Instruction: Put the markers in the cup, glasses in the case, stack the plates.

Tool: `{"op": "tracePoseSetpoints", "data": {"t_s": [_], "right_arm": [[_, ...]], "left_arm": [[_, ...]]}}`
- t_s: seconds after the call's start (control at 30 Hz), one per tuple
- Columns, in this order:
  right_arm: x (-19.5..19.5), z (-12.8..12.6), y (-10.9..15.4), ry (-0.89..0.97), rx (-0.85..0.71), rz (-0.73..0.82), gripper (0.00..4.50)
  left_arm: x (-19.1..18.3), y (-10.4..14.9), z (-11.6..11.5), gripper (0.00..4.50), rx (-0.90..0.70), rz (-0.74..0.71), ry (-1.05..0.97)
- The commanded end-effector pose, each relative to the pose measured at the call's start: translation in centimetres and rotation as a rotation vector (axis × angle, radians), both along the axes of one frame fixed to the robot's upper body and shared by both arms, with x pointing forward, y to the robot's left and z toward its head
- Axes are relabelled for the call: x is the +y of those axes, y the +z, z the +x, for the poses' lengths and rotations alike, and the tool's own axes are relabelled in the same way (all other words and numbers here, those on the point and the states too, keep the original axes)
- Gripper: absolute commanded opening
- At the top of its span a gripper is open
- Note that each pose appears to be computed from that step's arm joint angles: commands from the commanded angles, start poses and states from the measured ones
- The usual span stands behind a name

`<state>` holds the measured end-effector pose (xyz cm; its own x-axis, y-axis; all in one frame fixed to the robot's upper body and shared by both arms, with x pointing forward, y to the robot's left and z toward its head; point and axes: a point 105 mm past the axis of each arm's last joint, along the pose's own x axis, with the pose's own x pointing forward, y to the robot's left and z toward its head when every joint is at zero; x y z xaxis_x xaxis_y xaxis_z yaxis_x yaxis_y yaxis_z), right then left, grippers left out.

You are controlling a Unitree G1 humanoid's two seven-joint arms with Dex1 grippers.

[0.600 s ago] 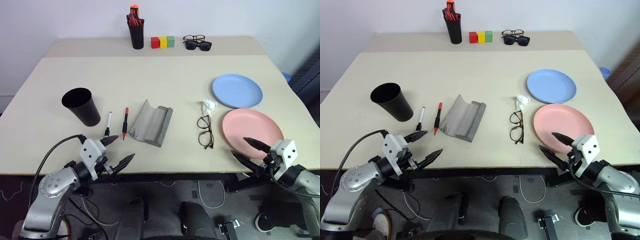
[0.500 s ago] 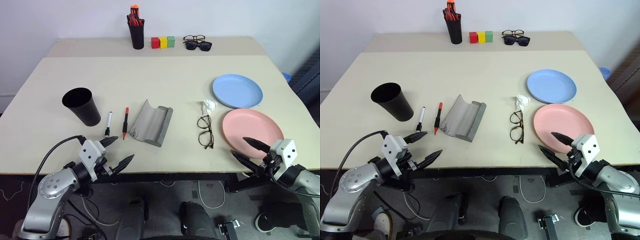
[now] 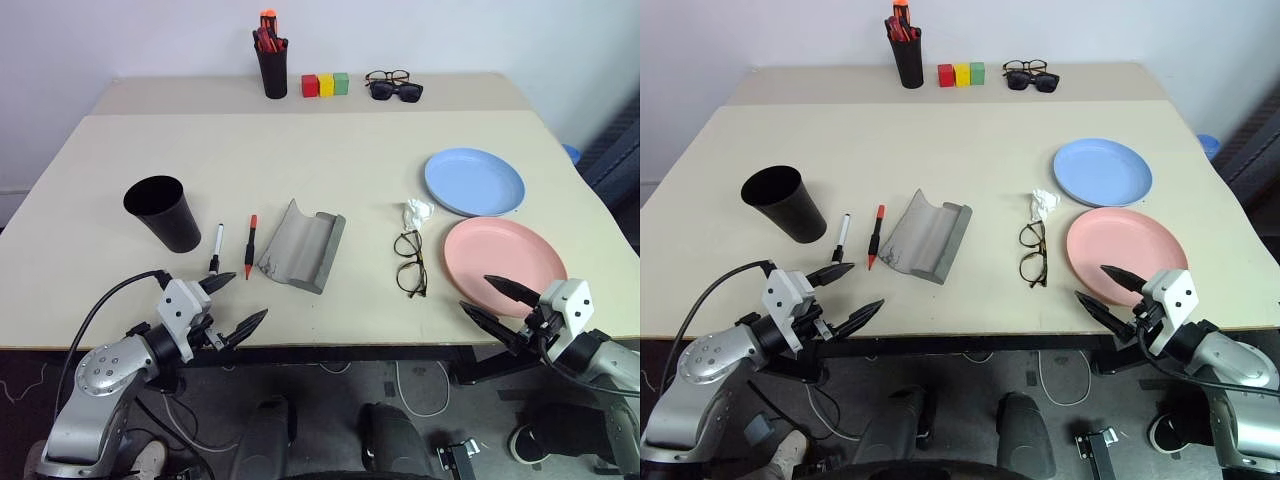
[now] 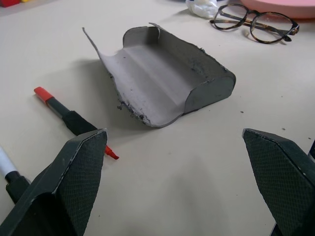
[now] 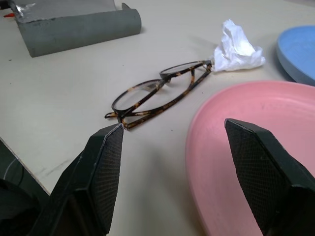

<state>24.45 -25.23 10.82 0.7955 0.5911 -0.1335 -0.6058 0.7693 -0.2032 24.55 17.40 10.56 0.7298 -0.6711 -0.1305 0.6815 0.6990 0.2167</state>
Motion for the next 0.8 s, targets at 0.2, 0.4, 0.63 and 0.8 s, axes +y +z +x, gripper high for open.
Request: {"op": "tracePoseSetpoints", "data": {"t_s": [0.2,0.4,0.63,0.8], "right_arm": [[1.4,1.7,3.8,0.161,-0.126,0.001,3.33],[6.5,3.4,8.1,0.458,-0.245,-0.024,3.33],[9.6,4.5,8.4,0.615,-0.257,-0.073,3.33],[10.2,4.7,8.3,0.624,-0.259,-0.07,3.33]], "left_arm": [[0.2,3.1,0.7,4.5,-0.077,-0.126,0.114],[2.1,6.2,2.8,4.5,-0.054,-0.353,0.297],[2.8,8.4,5.1,4.5,0.008,-0.512,0.463],[2.7,8.0,5.9,4.5,0.084,-0.498,0.58]]}}
